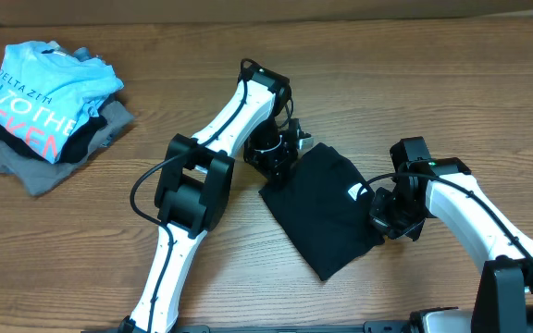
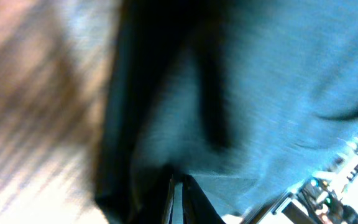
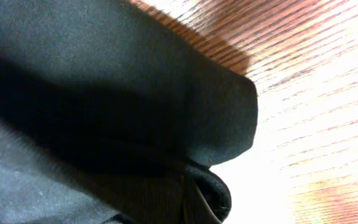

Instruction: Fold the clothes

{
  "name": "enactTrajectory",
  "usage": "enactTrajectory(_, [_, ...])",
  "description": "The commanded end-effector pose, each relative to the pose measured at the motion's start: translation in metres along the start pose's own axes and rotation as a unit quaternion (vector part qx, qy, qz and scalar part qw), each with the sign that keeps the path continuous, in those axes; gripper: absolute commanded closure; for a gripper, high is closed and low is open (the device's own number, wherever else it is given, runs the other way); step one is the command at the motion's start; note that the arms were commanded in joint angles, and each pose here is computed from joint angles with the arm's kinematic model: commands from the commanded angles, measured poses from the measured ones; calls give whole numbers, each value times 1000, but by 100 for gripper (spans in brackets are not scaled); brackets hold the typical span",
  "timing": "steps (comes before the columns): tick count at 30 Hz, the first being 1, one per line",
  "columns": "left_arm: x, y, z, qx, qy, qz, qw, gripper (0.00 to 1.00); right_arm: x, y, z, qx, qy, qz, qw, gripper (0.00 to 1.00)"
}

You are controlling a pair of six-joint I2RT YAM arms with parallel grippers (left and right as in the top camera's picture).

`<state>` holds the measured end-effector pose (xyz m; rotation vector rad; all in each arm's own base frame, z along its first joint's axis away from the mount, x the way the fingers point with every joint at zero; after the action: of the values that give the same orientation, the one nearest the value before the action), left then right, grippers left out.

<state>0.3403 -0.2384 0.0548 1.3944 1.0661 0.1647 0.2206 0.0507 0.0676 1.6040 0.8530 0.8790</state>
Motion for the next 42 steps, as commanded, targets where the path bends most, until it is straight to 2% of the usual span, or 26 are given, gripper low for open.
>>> enactTrajectory(1, [26, 2, -3, 7, 55, 53, 997, 91, -5, 5, 8, -19, -19, -11, 1000, 95])
enactTrajectory(3, [36, 6, -3, -4, 82, 60, 995, 91, -8, 6, 10, -21, -25, -14, 999, 85])
enactTrajectory(4, [41, 9, -3, -11, 96, 58, 994, 92, -9, 7, 12, -21, -32, -12, 999, 72])
enactTrajectory(6, [46, 13, -5, -18, 108, 52, 993, 92, -12, 11, 15, -22, -41, -10, 999, 64])
enactTrajectory(9, [52, 24, -13, -23, 123, 43, 991, 87, -19, 22, 18, -23, -62, -6, 998, 60])
enactTrajectory(11, [46, 33, -17, -31, 119, 22, 992, 81, -20, 31, 19, -29, -57, 9, 998, 61])
enactTrajectory(15, [15, 58, -13, -83, 58, -39, 994, 71, 4, 49, 7, -18, 31, 109, 993, 65])
enactTrajectory(18, [-7, 80, -12, -124, 8, -54, 991, 65, 4, 55, -7, 2, 31, 121, 992, 65])
enactTrajectory(21, [-25, 96, -12, -153, -29, -45, 987, 62, 0, 56, -16, 23, 25, 115, 993, 72])
enactTrajectory(23, [-32, 96, -8, -158, -44, -37, 986, 69, 3, 56, -21, 36, 28, 128, 991, 81])
enactTrajectory(26, [-44, 85, -2, -146, -60, -37, 987, 84, 18, 56, -32, 64, 62, 180, 980, 86])
enactTrajectory(30, [-57, 63, 2, -111, -72, -39, 990, 93, 30, 45, -50, 101, 64, 198, 973, 92])
enactTrajectory(35, [-58, 47, 0, -76, -71, -23, 994, 95, 40, 15, -60, 117, 2, 192, 974, 93])
enactTrajectory(42, [-38, 22, -5, -49, -58, 0, 997, 94, 46, -29, -81, 183, -48, 218, 957, 93])
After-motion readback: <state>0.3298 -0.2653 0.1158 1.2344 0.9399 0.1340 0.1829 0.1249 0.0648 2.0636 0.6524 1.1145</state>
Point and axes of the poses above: each gripper's point midway between its finger pads, its own y axis back along the fingers, its own x axis along the line the jaws close on, z = x × y, the point moved 4 cm from there along y, back along the fingers
